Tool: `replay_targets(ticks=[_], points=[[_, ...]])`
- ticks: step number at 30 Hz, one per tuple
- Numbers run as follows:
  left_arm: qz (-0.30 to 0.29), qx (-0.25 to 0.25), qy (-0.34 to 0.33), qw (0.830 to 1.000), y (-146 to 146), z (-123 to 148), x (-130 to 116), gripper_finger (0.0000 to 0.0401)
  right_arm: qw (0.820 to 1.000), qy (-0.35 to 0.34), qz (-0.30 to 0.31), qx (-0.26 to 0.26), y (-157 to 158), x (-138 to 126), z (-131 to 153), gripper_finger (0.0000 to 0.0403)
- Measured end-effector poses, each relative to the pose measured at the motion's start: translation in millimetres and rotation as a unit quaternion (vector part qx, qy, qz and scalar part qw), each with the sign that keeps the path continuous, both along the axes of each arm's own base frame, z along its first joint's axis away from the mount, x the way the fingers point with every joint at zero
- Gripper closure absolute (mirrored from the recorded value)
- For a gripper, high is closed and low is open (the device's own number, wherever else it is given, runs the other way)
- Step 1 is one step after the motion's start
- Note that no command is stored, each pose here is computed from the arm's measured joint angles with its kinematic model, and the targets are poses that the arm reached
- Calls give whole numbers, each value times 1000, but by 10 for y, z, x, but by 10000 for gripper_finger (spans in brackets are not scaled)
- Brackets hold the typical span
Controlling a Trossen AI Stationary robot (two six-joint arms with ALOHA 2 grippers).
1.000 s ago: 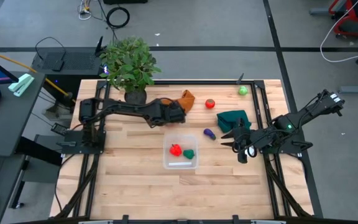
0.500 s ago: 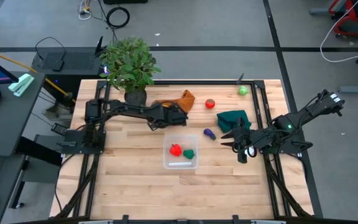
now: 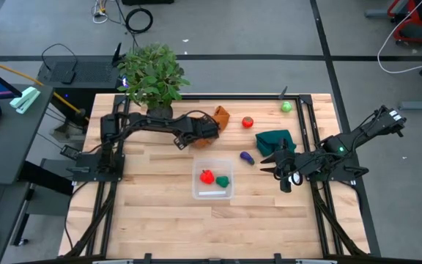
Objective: Pick and placing Produce into tupperware
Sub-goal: Put the lemon into the transparent bin
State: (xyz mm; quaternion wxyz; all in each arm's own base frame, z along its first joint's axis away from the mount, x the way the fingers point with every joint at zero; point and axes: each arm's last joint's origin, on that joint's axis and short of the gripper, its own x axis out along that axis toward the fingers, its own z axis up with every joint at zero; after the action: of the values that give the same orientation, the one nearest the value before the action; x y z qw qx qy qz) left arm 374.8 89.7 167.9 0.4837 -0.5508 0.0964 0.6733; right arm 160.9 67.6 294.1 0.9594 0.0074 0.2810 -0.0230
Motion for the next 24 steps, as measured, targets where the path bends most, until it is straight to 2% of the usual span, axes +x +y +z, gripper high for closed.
replay_targets(ticks=[8, 17, 24], points=[[-8, -32, 6, 999, 130, -10, -34, 53, 1000, 0, 0, 0, 0, 0, 0, 325], [2, -36, 8, 999, 243, -10, -68, 53, 1000, 0, 1, 1, 1, 0, 0, 325], [-13, -47, 15, 999, 284, -13, -81, 53, 1000, 0, 1, 0, 1, 0, 0, 325]])
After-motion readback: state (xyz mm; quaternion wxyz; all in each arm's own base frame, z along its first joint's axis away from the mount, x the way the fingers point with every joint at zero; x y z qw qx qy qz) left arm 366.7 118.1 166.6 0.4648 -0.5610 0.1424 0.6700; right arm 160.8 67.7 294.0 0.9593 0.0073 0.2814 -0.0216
